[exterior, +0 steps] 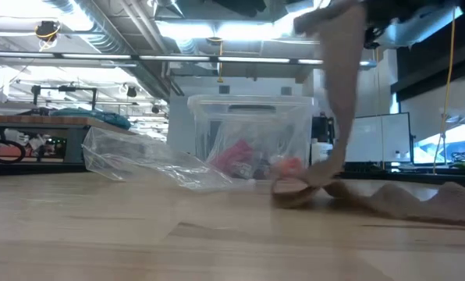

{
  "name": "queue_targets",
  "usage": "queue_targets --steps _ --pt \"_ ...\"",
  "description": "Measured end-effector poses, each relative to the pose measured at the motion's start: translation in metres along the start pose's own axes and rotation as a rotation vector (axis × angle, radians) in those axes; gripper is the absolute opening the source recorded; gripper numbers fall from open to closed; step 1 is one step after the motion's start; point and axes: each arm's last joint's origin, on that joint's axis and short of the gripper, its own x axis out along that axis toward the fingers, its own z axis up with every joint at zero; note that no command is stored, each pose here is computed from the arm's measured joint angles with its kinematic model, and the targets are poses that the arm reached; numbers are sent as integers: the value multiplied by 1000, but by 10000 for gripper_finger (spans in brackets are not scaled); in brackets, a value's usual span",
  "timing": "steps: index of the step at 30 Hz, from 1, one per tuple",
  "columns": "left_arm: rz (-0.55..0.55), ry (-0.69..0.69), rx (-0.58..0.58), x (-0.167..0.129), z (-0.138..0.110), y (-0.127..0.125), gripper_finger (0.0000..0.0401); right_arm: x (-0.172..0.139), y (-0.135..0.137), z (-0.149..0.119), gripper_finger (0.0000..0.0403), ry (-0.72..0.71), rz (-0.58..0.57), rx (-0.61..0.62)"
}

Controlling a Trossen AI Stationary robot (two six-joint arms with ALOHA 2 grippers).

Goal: Roll bandage
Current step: Roll the brown bandage

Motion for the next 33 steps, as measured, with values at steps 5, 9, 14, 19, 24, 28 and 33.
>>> queue_targets --steps 5,9,14,19,24,28,33 --pt "-22 -91 -29 14 -9 -8 208 -6 5 -18 0 -135 43 26" --pt "-55 -254 -57 25 -10 -12 208 -2 6 -32 0 -217 85 20" --pt "-107 -369 -111 28 -8 -12 208 0 6 -36 1 -225 116 28" --pt "-151 -356 -116 23 -10 -23 208 -6 8 -30 1 -291 110 2" --pt "-173 -374 -105 17 -9 -31 208 -7 8 -28 1 -309 89 6" --pt "-168 -403 -110 14 -6 -31 208 -9 7 -23 1 -357 60 -2" --pt "-150 -398 -114 17 -6 -29 208 -4 6 -23 1 -358 71 23"
